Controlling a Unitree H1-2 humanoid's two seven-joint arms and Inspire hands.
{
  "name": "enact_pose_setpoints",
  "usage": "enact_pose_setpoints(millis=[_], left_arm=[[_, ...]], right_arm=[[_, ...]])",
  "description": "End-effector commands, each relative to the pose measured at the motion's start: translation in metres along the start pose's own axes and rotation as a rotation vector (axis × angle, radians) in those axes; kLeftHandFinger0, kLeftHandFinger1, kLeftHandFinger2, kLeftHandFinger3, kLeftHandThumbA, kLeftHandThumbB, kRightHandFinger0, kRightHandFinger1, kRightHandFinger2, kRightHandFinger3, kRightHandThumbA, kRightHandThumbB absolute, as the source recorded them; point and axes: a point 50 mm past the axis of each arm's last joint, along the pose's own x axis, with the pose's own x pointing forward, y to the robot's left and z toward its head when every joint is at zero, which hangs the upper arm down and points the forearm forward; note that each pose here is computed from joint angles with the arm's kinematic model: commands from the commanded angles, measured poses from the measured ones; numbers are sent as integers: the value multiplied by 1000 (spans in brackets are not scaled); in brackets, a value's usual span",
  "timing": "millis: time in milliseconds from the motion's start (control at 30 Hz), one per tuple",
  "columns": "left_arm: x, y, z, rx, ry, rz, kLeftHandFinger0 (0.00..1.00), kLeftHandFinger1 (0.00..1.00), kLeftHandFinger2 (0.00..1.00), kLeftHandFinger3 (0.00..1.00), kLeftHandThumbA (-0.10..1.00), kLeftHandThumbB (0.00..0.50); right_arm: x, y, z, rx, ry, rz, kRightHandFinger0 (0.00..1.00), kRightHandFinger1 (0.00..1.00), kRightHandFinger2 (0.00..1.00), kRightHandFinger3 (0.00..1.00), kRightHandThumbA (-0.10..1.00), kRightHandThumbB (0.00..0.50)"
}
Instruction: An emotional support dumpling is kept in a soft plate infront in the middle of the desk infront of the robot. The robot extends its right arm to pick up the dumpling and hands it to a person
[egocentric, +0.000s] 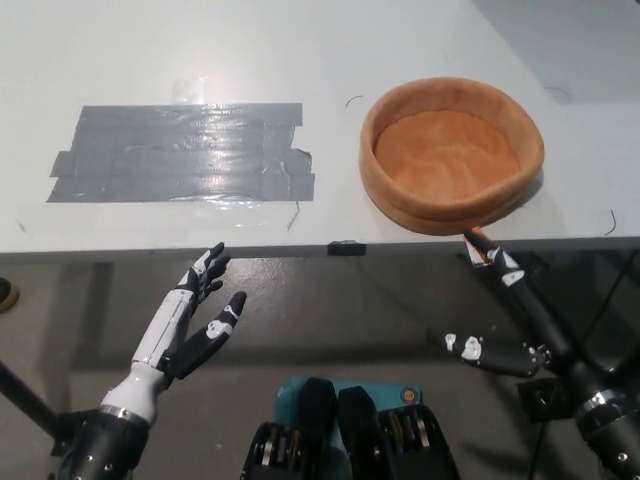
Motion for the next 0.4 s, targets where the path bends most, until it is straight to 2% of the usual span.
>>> enact_pose_setpoints(millis=[0, 167, 233, 367], left_arm=[[-1, 1, 7, 23, -55, -8, 1000, 1000, 1000, 1000, 645, 279], [-3, -1, 7, 19, -57, -6, 1000, 1000, 1000, 1000, 635, 272], [-4, -1, 6, 17, -54, -7, 1000, 1000, 1000, 1000, 632, 272], [-4, -1, 6, 18, -54, -6, 1000, 1000, 1000, 1000, 636, 273]], right_arm=[[4, 0, -2, 58, -58, 3, 1000, 1000, 1000, 1000, 864, 286], [1, 6, -14, 78, -26, 29, 1000, 1000, 1000, 1000, 845, 257], [1, 9, -17, 91, -17, 38, 1000, 1000, 1000, 1000, 858, 273], [-1, 11, -18, 99, -17, 42, 1000, 1000, 1000, 1000, 863, 263]])
